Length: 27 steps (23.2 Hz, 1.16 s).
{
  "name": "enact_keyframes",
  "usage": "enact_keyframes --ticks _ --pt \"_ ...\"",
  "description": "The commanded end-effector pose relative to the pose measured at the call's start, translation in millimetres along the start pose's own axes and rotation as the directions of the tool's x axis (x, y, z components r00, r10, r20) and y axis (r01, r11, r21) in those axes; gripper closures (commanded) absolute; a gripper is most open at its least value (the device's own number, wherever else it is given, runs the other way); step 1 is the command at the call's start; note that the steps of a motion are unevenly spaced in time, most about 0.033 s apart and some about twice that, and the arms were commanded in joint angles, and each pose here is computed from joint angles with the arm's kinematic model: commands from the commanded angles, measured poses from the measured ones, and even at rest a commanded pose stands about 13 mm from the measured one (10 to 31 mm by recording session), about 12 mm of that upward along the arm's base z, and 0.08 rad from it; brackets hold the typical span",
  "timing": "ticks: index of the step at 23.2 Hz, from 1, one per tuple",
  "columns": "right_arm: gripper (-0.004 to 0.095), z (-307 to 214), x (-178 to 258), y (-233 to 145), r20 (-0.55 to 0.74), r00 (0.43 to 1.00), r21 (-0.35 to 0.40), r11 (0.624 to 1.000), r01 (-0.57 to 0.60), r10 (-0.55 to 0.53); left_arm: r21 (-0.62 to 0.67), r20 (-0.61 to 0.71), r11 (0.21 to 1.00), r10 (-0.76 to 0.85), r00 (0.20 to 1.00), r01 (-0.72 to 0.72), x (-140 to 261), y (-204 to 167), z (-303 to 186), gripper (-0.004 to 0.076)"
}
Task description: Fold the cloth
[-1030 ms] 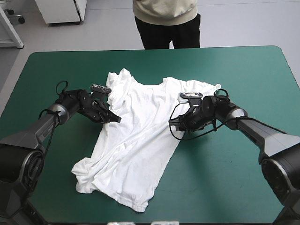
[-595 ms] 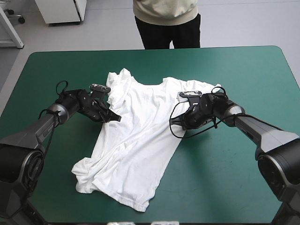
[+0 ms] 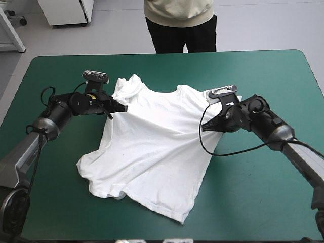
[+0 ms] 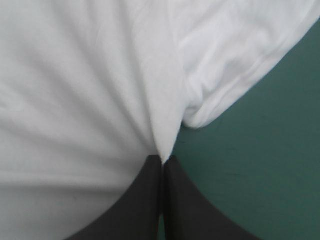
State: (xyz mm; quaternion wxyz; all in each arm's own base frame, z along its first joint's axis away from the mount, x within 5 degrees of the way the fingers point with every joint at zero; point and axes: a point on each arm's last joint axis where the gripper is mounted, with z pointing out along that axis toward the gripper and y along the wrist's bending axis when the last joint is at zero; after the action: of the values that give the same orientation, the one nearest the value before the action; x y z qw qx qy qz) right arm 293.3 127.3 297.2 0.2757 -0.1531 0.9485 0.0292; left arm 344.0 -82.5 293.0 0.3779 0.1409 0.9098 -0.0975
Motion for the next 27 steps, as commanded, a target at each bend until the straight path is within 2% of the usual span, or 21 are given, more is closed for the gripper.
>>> enact_keyframes --ticks 1,7,11,16,18,22,23,27 --pt "0.0925 -56 -18 -12 0.204 0.978 0.063 0.998 0.029 -0.041 -0.008 0.216 1.0 -0.005 0.976 0.007 -33 -6 -53 0.0733" --pt "0.0925 -136 -49 -26 0.414 0.903 0.192 0.981 0.034 -0.112 -0.003 0.425 0.998 0.06 0.903 -0.065 -82 -22 -153 0.0733" --pt "0.0925 -204 -63 -32 0.567 0.812 0.211 0.977 0.02 -0.139 -0.002 0.512 0.993 0.102 0.853 -0.118 -106 -33 -211 0.0733" --pt "0.0925 -265 -59 -38 0.64 0.749 0.235 0.972 0.021 -0.172 -0.008 0.567 0.986 0.144 0.811 -0.169 -117 -42 -260 0.0733" --pt "0.0925 -297 -46 -41 0.653 0.74 0.223 0.975 0.02 -0.165 -0.023 0.597 0.979 0.175 0.783 -0.201 -116 -47 -289 0.0733" --pt "0.0925 -320 -21 -41 0.624 0.769 0.174 0.984 0.035 -0.138 -0.034 0.628 0.978 0.181 0.757 -0.206 -103 -53 -320 0.0733" --pt "0.0925 -326 -9 -41 0.609 0.783 0.149 0.988 0.041 -0.124 -0.047 0.607 0.978 0.19 0.771 -0.204 -94 -53 -330 0.0733" --pt "0.0924 -342 11 -39 0.643 0.76 0.09 0.995 0.047 -0.094 -0.036 0.503 0.981 0.184 0.845 -0.192 -77 -53 -333 0.0733"
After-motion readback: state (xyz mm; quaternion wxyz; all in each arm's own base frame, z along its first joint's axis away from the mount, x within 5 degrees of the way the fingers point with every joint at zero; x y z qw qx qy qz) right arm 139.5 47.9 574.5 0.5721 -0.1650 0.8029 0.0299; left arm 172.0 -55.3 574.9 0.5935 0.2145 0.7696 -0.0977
